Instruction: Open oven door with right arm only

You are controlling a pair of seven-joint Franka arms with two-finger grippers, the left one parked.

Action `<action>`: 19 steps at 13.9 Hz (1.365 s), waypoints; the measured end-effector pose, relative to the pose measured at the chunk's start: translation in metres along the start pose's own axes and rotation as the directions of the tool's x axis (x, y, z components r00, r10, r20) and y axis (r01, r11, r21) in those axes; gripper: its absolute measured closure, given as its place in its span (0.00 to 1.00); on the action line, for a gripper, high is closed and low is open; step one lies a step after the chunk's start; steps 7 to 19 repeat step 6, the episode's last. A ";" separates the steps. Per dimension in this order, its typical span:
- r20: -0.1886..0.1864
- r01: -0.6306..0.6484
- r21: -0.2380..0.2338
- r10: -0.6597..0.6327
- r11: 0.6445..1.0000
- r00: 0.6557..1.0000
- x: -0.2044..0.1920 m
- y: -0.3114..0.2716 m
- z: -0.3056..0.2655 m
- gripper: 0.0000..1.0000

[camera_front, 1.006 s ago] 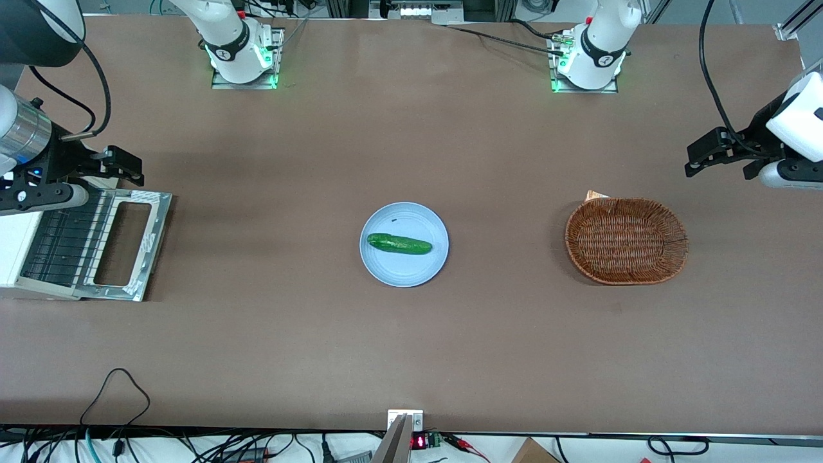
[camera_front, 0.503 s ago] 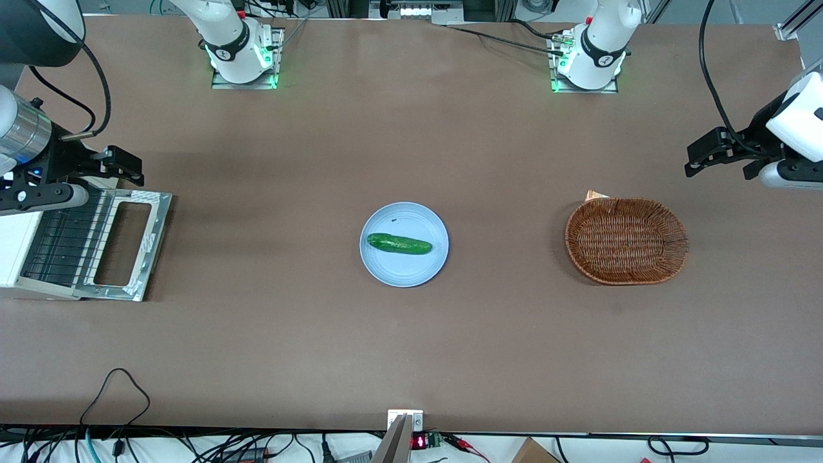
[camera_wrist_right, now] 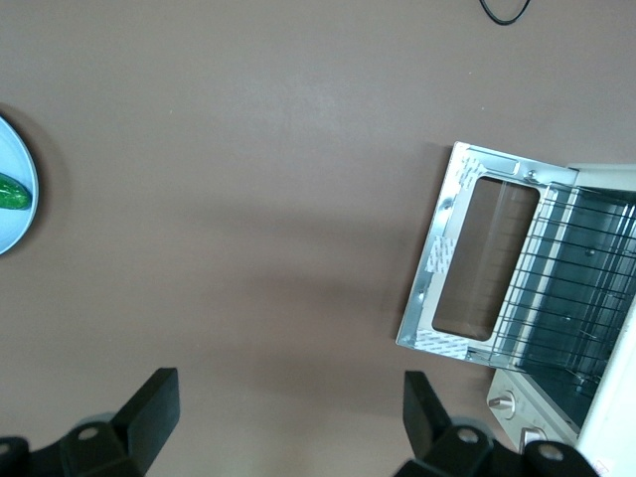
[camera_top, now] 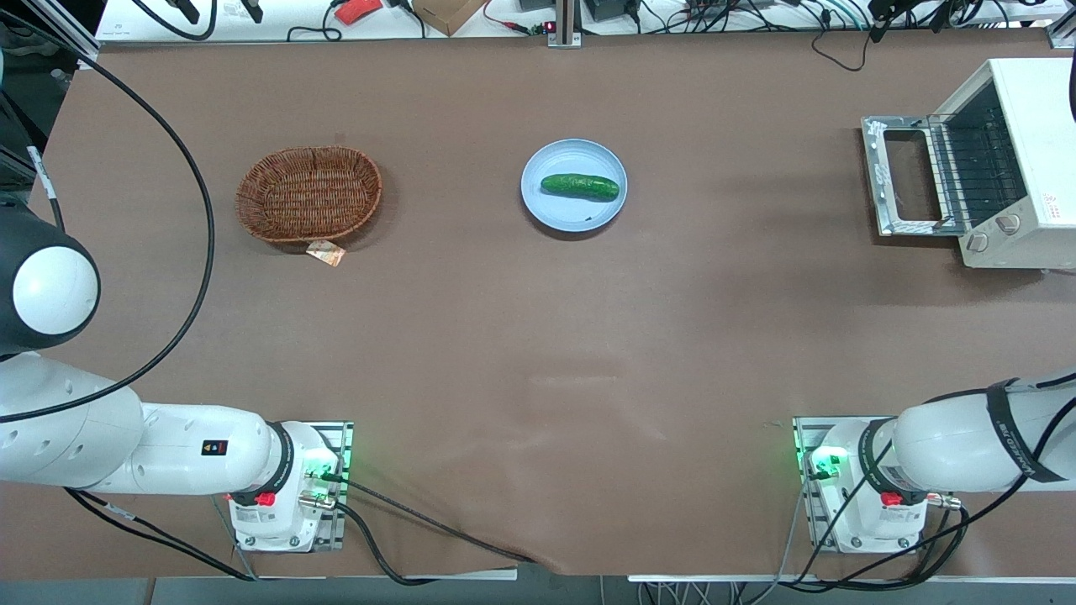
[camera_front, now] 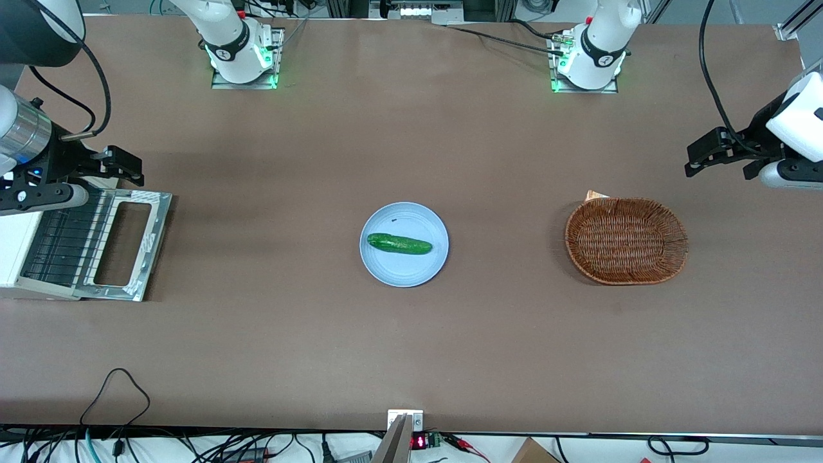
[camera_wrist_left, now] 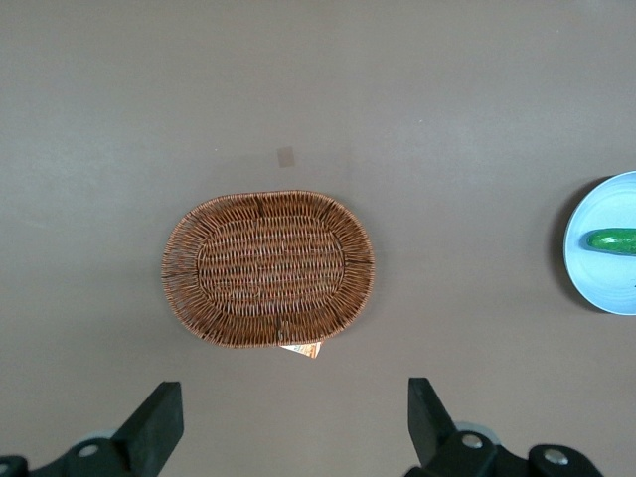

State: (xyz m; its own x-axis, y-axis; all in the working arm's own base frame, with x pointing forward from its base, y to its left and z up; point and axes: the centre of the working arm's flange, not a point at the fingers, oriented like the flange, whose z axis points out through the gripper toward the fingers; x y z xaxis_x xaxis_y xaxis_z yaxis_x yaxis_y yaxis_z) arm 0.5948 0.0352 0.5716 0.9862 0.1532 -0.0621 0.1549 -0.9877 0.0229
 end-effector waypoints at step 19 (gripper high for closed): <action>0.000 -0.003 0.000 0.003 1.000 1.000 0.000 0.000 0.000 0.00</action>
